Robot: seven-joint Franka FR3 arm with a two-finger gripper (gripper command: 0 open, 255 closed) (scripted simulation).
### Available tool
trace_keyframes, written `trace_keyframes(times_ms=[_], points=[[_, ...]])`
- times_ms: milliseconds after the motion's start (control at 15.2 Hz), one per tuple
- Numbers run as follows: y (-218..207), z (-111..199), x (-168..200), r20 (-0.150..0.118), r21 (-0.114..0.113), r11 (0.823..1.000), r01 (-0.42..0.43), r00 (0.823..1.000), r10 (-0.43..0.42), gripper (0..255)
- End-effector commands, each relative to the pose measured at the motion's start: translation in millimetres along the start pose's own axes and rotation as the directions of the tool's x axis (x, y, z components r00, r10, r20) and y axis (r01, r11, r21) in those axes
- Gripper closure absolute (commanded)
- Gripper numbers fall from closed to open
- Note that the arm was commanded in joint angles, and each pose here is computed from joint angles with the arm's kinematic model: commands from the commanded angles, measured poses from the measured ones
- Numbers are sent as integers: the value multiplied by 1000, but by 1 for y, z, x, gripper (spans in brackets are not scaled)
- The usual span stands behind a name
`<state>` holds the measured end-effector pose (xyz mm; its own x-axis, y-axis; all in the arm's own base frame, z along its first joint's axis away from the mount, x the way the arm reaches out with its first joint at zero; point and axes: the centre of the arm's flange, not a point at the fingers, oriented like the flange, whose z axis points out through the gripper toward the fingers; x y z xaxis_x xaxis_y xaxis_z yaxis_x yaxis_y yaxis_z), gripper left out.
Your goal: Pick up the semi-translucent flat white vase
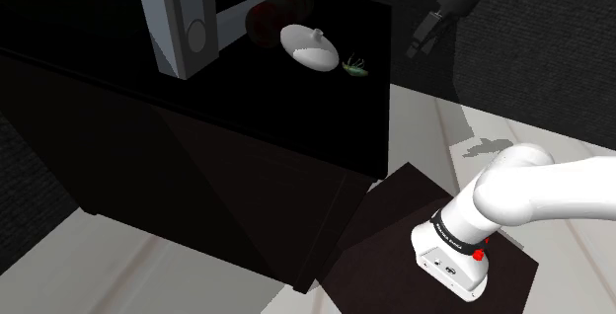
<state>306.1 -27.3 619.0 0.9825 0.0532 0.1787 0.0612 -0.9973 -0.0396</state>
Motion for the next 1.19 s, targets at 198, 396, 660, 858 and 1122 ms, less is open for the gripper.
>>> trace_keyframes(times_ms=[198,396,660,858,1122], points=[[-29,-2,24,-18,2,1000,3,1000,-3,0],[-58,-4,47,-35,5,1000,7,999,-7,0],[-98,-7,78,-58,7,1000,11,998,-11,0],[-127,-10,101,-76,10,1000,15,997,-14,0],[-166,-15,132,-99,12,1000,19,995,-18,0]])
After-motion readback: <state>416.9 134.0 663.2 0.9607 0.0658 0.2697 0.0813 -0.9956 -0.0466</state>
